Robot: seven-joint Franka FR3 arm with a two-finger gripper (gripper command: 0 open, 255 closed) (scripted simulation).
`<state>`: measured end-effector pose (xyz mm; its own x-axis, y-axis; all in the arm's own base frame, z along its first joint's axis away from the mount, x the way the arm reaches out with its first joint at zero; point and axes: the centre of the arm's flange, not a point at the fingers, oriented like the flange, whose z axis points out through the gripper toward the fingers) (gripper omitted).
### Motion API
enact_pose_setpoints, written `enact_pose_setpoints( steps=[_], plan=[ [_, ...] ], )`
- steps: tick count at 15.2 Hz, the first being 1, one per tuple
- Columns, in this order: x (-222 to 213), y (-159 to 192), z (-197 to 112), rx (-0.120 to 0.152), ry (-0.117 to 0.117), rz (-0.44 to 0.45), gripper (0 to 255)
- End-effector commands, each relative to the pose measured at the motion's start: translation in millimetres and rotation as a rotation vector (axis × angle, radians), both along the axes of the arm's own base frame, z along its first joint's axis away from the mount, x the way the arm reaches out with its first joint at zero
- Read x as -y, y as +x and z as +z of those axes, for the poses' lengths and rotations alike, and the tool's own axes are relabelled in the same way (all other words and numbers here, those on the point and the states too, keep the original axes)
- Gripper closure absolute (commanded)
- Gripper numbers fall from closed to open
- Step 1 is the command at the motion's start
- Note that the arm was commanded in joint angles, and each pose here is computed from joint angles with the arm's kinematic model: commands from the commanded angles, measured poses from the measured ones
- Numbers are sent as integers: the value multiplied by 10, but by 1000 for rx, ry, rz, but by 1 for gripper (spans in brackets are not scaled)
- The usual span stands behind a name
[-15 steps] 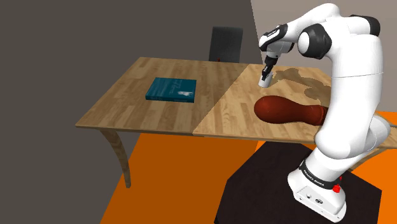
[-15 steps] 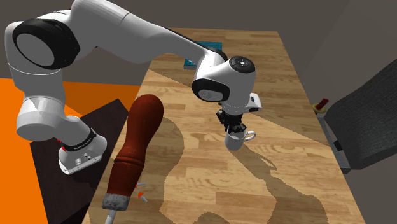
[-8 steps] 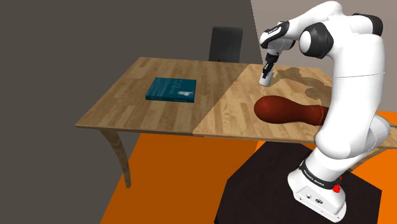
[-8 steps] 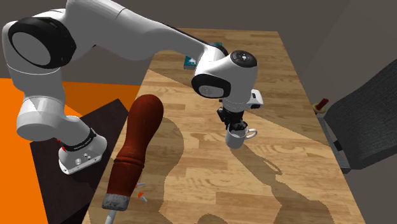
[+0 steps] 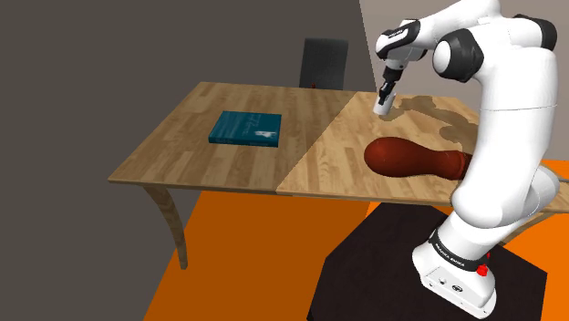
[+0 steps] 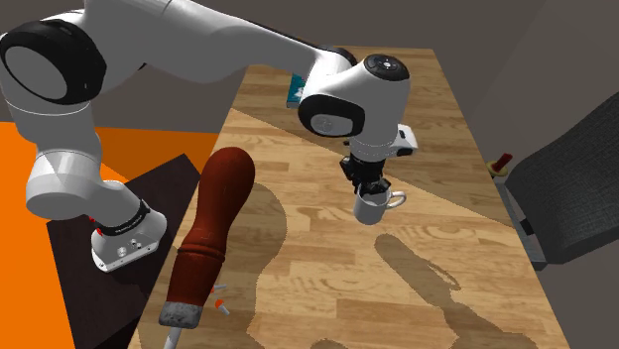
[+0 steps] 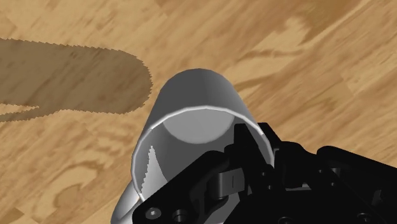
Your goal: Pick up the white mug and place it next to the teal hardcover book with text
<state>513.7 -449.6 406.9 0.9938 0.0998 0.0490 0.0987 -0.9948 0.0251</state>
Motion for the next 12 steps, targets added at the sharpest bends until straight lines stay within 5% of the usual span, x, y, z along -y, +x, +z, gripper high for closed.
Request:
enact_pose_setpoints(
  steps=[1,12],
  plan=[
    [-1,-9,107,0,0,0,255],
    [-1,-9,688,0,0,0,255]
  ],
)
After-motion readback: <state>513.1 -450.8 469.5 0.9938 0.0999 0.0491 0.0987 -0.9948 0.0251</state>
